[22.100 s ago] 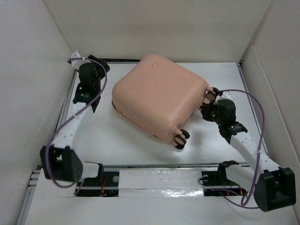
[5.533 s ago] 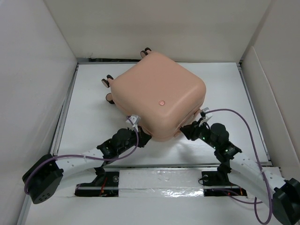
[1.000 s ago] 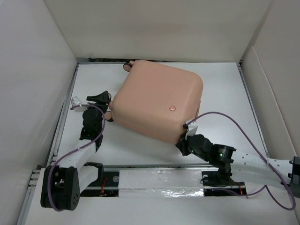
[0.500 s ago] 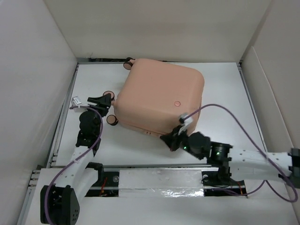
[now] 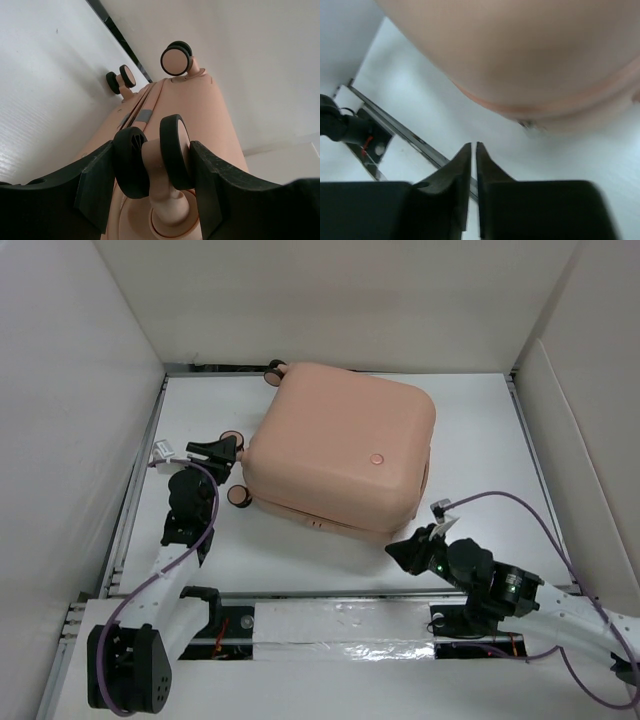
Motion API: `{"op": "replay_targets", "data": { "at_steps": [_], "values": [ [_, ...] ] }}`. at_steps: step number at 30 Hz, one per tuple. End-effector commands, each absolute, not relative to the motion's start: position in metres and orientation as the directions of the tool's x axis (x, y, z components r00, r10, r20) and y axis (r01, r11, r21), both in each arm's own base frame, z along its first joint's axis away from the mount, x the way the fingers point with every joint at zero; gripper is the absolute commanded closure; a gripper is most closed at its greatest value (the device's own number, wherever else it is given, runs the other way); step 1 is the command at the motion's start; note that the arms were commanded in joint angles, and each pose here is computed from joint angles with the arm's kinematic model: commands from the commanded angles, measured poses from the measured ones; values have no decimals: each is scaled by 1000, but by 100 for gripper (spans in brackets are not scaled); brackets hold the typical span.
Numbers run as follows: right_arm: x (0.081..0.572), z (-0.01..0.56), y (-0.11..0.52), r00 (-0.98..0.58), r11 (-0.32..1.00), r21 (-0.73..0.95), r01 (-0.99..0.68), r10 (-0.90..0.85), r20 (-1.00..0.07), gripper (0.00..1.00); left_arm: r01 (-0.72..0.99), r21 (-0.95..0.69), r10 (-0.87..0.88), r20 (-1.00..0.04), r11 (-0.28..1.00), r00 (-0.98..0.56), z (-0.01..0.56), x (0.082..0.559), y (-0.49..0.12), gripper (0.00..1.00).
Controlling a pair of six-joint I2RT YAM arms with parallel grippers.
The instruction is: Pack the luggage
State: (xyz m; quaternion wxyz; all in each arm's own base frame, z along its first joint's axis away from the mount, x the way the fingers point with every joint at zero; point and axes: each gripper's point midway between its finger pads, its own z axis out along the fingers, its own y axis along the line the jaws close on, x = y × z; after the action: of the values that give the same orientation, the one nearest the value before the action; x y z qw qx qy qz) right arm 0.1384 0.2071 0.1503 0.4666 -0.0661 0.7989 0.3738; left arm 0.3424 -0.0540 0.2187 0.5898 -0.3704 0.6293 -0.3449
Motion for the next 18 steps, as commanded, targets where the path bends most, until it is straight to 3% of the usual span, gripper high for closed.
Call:
{"op": "replay_targets", "data": {
  "at_steps": [1, 4, 6, 12, 18],
  "values": [
    [137, 141, 199, -586, 705, 598, -381, 316, -746, 69, 154, -849, -858, -514, 505, -19, 272, 342, -73, 100],
    [147, 138, 195, -557, 741, 576, -344, 333, -761, 52, 166, -850, -859, -512, 500, -32, 273, 342, -76, 100],
    [158, 145, 196, -521, 765, 553, -330, 341, -782, 47, 167, -851, -860, -510, 497, -37, 273, 342, -77, 100],
    [184, 136, 200, -490, 879, 416, -234, 263, -831, 49, 160, -853, -859, -509, 497, -45, 265, 337, -77, 100],
    [201, 148, 204, -398, 887, 401, -231, 290, -870, 54, 123, -856, -856, -511, 501, -71, 241, 333, -77, 100]
  ]
}}
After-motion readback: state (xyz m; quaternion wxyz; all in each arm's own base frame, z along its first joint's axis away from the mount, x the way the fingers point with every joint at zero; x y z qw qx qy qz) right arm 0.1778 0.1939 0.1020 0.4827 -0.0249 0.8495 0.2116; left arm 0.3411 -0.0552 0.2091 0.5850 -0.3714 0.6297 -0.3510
